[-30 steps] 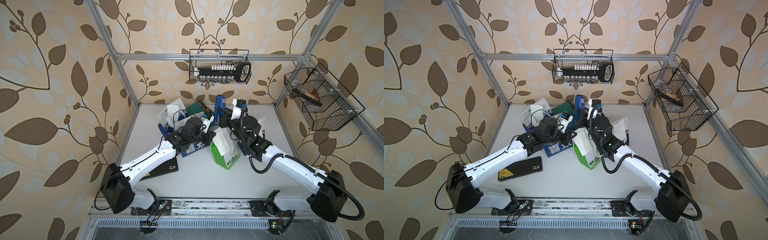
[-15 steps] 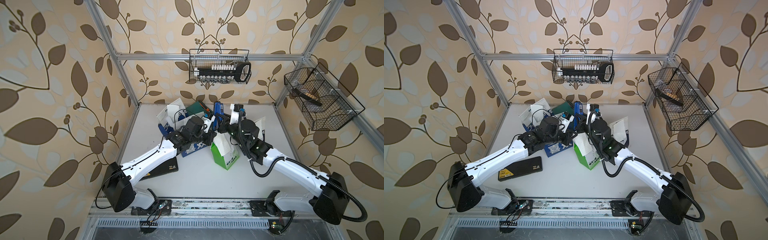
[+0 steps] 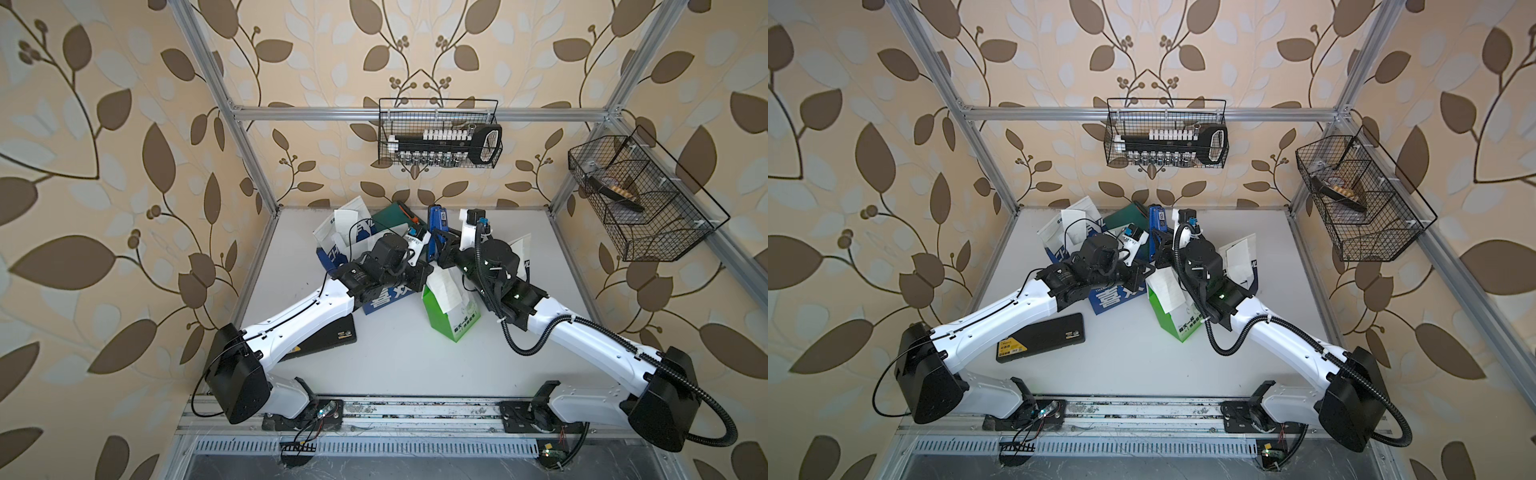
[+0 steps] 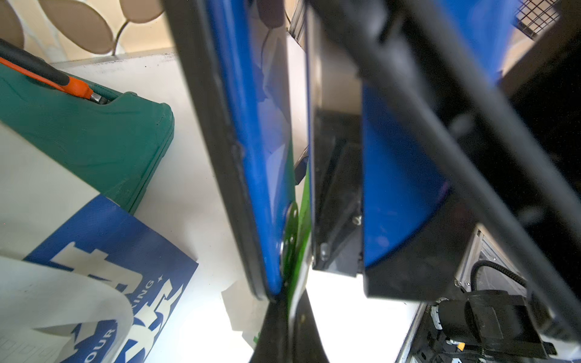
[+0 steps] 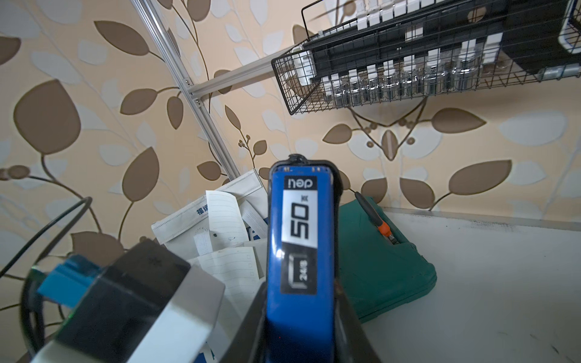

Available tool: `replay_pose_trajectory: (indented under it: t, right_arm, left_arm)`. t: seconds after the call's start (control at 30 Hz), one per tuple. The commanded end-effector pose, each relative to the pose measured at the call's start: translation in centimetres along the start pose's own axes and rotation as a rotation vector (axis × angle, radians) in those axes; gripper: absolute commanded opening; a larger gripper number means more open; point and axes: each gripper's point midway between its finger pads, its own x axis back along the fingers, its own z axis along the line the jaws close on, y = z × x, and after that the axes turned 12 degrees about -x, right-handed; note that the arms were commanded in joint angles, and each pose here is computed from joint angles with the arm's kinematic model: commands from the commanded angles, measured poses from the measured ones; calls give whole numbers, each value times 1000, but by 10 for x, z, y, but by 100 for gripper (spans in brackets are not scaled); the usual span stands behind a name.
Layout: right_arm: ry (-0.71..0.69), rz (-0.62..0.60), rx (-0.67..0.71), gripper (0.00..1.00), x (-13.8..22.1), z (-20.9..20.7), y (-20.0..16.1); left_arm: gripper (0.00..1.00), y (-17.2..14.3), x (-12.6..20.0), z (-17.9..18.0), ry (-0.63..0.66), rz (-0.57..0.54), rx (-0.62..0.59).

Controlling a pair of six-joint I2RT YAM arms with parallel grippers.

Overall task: Staple the receipts to the bags
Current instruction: Place the stapler in the takeout bag.

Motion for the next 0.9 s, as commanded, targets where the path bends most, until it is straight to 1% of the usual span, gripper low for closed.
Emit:
replay_pose_trajectory:
  t: [0.0, 0.37, 0.53, 0.77, 0.8, 0.87]
  right_arm:
    - [73, -90, 25, 0, 13, 25, 39]
    - [100, -100, 49, 0, 16, 34, 49]
    - [92, -110, 53, 0, 19, 33, 52]
    - [97, -120, 53, 0, 24, 32, 54]
    - [112, -114, 53, 0, 26, 39, 50]
    - [109, -124, 63, 0, 28, 39, 53]
  left_arm:
    - [0, 22, 3, 1, 23, -53, -4]
    - [0, 20, 2, 3, 29, -47, 6]
    - [0, 28, 6, 2, 31, -68, 33]
    - [0, 44, 13, -12, -34, -81, 65]
    - [0, 43, 12, -13, -40, -76, 69]
    - [0, 43, 11, -13, -40, -64, 76]
